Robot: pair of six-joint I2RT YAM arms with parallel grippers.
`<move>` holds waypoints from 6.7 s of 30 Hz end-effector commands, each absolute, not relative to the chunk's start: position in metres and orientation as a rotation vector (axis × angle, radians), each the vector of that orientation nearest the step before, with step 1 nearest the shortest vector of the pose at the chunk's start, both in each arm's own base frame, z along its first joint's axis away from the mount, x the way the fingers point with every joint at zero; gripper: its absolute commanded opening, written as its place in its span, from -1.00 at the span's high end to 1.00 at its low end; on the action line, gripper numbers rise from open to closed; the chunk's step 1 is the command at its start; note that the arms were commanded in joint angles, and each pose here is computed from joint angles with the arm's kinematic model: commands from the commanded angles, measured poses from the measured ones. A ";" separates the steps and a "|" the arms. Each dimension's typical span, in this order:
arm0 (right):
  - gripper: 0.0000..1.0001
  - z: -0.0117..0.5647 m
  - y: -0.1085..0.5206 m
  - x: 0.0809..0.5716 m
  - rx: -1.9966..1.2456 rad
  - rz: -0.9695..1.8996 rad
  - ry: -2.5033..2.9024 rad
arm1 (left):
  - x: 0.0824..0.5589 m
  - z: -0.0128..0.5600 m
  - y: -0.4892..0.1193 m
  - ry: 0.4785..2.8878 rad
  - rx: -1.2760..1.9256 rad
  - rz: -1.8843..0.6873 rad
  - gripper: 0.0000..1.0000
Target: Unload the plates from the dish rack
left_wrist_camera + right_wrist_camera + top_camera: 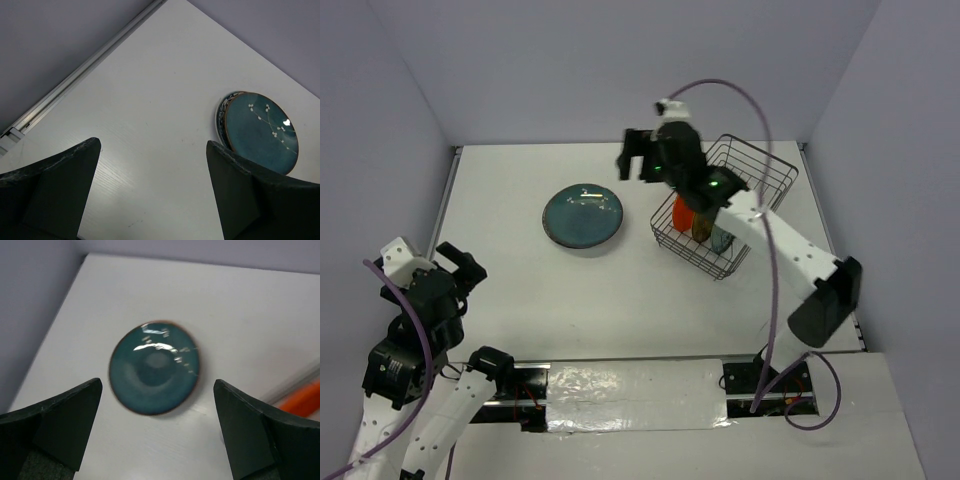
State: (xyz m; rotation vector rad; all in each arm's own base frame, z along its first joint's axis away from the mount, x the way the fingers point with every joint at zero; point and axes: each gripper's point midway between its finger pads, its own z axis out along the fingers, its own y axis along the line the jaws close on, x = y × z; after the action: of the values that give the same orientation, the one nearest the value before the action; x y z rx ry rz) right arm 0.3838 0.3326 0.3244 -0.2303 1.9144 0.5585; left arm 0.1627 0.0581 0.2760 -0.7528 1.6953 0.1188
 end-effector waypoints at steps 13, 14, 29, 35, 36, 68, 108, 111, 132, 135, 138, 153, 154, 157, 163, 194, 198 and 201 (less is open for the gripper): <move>-0.40 0.260 0.060 0.340 0.655 0.245 1.987 | 0.176 0.281 0.051 1.709 -0.710 0.118 -0.99; -0.39 0.255 0.060 0.342 0.655 0.243 1.999 | 0.177 0.281 0.051 1.712 -0.706 0.118 -0.99; -0.26 0.170 0.075 0.383 0.696 0.220 2.200 | 0.199 0.265 0.035 1.829 -0.624 0.143 -0.99; 0.02 0.141 0.069 0.385 0.717 0.135 2.259 | 0.202 0.263 0.032 1.842 -0.610 0.140 -0.99; 0.15 0.136 0.067 0.383 0.725 0.123 2.268 | 0.202 0.263 0.032 1.841 -0.609 0.137 -0.99; 1.00 0.271 0.075 0.368 0.558 0.289 2.041 | 0.201 0.264 0.032 1.835 -0.607 0.129 -0.99; 0.19 0.043 0.421 0.169 -1.439 -0.295 2.051 | 0.172 0.281 0.058 1.698 -0.755 0.150 -0.99; -0.14 0.042 0.429 0.159 -1.461 -0.236 2.056 | 0.172 0.280 0.058 1.700 -0.756 0.150 -0.99; -1.00 0.247 0.224 0.321 0.301 0.349 2.166 | 0.208 0.254 0.027 1.893 -0.589 0.159 -0.99; -1.00 0.255 0.176 0.331 0.548 0.249 2.121 | 0.213 0.249 0.022 1.925 -0.562 0.160 -0.99; -0.98 0.252 0.147 0.346 0.661 0.230 2.118 | 0.214 0.248 0.020 1.931 -0.552 0.160 -0.99; -0.67 0.183 0.120 0.400 0.799 0.080 2.249 | 0.213 0.251 0.021 1.917 -0.558 0.153 -0.99; -0.64 0.176 0.120 0.402 0.798 0.066 2.262 | 0.213 0.250 0.021 1.917 -0.557 0.154 -0.99; -0.51 0.166 0.119 0.408 0.794 0.031 2.282 | 0.214 0.250 0.021 1.919 -0.554 0.152 -0.99; 0.03 0.154 0.111 0.407 0.819 -0.021 2.294 | 0.215 0.249 0.019 1.927 -0.546 0.152 -0.99; 1.00 0.213 0.116 0.403 0.721 0.116 2.205 | 0.214 0.250 0.019 1.919 -0.547 0.144 -0.99; 1.00 0.240 0.116 0.401 0.699 0.159 2.164 | 0.214 0.250 0.020 1.918 -0.549 0.144 -0.99; 1.00 0.271 0.118 0.398 0.668 0.224 2.111 | 0.213 0.251 0.020 1.918 -0.549 0.144 -0.99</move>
State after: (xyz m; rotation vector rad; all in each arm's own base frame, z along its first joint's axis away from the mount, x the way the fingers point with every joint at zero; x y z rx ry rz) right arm 0.4014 0.1266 0.1985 0.6961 2.2617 0.1401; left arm 0.2102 0.0200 0.2419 -0.5450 1.9590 0.1616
